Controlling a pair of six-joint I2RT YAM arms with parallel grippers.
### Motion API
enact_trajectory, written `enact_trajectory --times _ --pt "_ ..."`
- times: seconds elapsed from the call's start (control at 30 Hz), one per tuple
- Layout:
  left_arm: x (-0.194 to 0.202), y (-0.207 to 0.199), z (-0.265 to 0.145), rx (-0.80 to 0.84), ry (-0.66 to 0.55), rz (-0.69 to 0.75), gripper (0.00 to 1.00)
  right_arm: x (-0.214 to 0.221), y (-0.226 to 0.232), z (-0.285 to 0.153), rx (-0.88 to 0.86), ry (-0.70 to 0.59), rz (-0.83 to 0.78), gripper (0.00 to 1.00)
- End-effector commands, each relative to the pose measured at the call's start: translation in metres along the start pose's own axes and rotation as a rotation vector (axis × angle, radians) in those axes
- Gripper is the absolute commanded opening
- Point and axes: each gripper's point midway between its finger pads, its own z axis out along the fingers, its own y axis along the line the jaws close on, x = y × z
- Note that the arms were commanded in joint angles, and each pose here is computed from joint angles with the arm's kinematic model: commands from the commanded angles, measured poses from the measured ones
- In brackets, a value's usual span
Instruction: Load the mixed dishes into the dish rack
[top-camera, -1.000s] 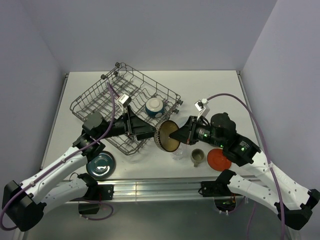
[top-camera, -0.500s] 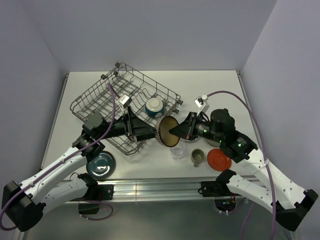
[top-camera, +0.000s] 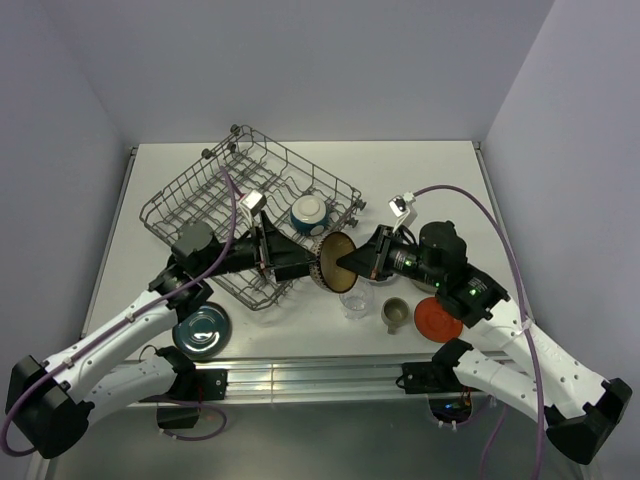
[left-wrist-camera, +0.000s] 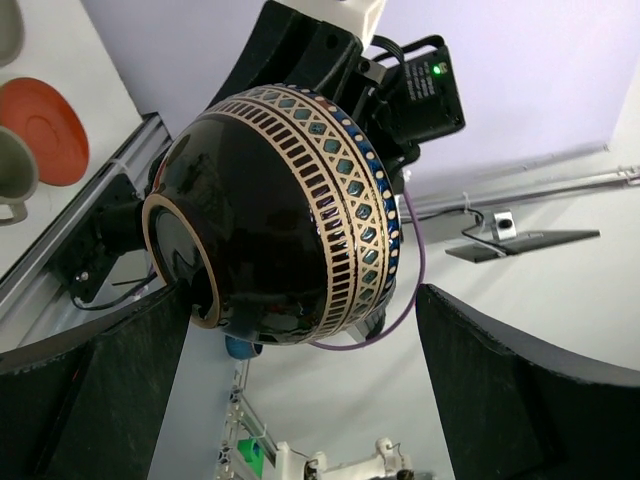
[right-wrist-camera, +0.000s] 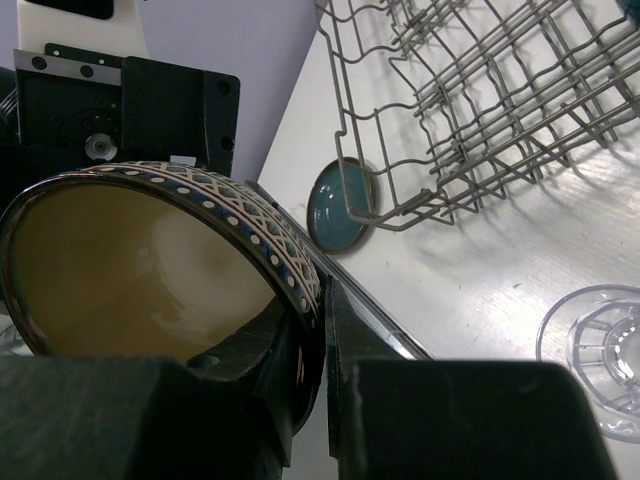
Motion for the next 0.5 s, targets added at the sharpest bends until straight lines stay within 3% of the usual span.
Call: enact_trajectory --times 0.0,0.47 --pt "-0.004 -0.047 0.001 0.088 -0.021 0.104 0.99 -0.014 0.008 0.003 -0.033 -0.062 -0.019 0.0" --pt "-0.012 -0.034 0.014 -0.074 -0.078 0.171 0.97 -0.02 -0.001 -0.002 0.053 -0.072 -0.052 0.0"
